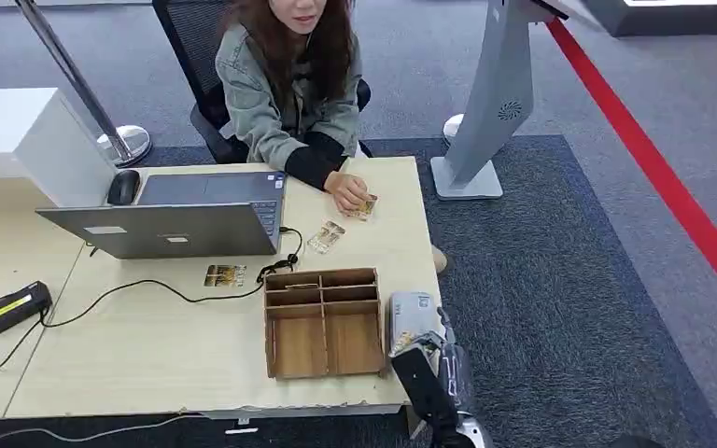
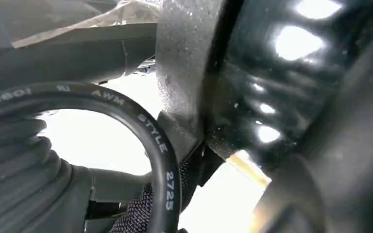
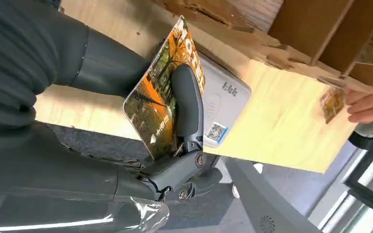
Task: Pass the card to the sensor for recognition and then transmit it.
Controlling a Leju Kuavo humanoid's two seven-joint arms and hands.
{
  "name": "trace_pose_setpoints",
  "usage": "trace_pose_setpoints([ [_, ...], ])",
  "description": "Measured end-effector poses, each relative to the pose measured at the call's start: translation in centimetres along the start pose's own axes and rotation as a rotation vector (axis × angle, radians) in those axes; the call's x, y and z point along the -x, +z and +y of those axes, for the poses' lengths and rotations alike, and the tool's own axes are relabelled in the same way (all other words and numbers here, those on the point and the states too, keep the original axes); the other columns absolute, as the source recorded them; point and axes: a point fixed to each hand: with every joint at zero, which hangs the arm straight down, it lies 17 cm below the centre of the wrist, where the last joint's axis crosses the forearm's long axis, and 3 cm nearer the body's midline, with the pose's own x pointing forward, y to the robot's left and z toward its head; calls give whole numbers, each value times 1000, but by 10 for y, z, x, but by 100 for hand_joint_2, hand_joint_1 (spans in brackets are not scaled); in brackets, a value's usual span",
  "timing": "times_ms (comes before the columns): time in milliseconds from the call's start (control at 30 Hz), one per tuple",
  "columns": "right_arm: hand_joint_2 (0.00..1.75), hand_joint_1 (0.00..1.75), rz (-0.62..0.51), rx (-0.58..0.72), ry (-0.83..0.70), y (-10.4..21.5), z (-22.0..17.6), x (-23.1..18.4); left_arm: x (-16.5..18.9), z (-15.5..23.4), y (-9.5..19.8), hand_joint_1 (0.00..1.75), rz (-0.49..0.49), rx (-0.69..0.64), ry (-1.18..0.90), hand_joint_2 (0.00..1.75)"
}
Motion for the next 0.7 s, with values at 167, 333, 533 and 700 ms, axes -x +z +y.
trace_pose_setpoints([
  [167, 175, 175, 24, -10, 3, 2, 6, 8, 0, 0, 0, 0, 0, 0, 0, 175],
  [333, 175, 175, 35, -16, 8, 4, 9, 13, 0, 0, 0, 0, 0, 0, 0, 175],
  [533, 175, 175, 32, -22, 22, 5, 11, 17, 0, 0, 0, 0, 0, 0, 0, 175],
  [700, 175, 175, 27, -20, 30, 4, 12, 17, 0, 0, 0, 0, 0, 1, 1, 175],
])
